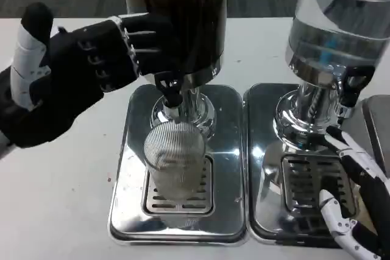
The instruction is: Grasp the cup under the faucet to collect the drink, then remove the cup.
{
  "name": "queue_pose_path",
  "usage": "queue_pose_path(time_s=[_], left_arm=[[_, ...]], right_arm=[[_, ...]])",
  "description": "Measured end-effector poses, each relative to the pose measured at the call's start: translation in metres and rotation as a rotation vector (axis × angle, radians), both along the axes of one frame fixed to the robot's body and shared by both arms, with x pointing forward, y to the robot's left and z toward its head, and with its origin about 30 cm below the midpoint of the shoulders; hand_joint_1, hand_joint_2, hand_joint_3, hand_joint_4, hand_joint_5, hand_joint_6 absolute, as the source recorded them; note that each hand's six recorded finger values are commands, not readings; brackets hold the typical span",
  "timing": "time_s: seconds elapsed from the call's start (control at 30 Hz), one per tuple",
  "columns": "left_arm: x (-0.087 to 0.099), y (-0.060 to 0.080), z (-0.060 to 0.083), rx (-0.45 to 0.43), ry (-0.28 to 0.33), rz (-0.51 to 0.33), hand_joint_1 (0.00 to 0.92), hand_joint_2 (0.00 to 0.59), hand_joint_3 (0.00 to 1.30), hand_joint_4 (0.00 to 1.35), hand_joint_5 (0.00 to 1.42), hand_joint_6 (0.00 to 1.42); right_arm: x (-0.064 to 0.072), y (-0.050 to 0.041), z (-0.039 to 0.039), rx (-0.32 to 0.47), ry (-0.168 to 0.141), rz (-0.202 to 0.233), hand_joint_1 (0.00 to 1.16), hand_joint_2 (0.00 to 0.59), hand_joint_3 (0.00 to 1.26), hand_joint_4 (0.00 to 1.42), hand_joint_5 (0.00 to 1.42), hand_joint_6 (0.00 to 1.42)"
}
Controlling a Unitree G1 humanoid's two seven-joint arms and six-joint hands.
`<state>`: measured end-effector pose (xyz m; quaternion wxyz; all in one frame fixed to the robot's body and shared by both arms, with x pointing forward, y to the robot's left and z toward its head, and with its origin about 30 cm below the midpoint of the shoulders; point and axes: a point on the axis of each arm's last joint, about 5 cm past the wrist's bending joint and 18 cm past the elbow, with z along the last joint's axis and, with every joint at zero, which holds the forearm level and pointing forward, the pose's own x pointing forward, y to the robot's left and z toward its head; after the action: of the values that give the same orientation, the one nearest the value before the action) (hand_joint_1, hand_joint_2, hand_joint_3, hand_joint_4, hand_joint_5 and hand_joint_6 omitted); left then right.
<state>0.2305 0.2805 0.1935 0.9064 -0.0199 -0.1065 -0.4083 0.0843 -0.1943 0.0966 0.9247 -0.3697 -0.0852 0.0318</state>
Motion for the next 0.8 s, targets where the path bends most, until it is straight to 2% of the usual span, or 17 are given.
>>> queue_pose_path(time_s=[0.33,0.8], left_arm=[[0.004,-0.011,-0.002,-0.008,0.014,-0.049,0.000,0.045,0.32,0.29,0.32,0.22],[0.010,-0.027,-0.007,0.007,0.016,-0.071,0.000,0.049,0.32,0.28,0.31,0.20]], right_arm=[[-0.001,0.0004,-0.0008,0.004,0.006,0.000,0.40,0.586,0.21,0.08,0.09,0.21],[0.000,0.0003,-0.0031,0.033,0.015,-0.003,0.40,0.586,0.21,0.08,0.09,0.21]])
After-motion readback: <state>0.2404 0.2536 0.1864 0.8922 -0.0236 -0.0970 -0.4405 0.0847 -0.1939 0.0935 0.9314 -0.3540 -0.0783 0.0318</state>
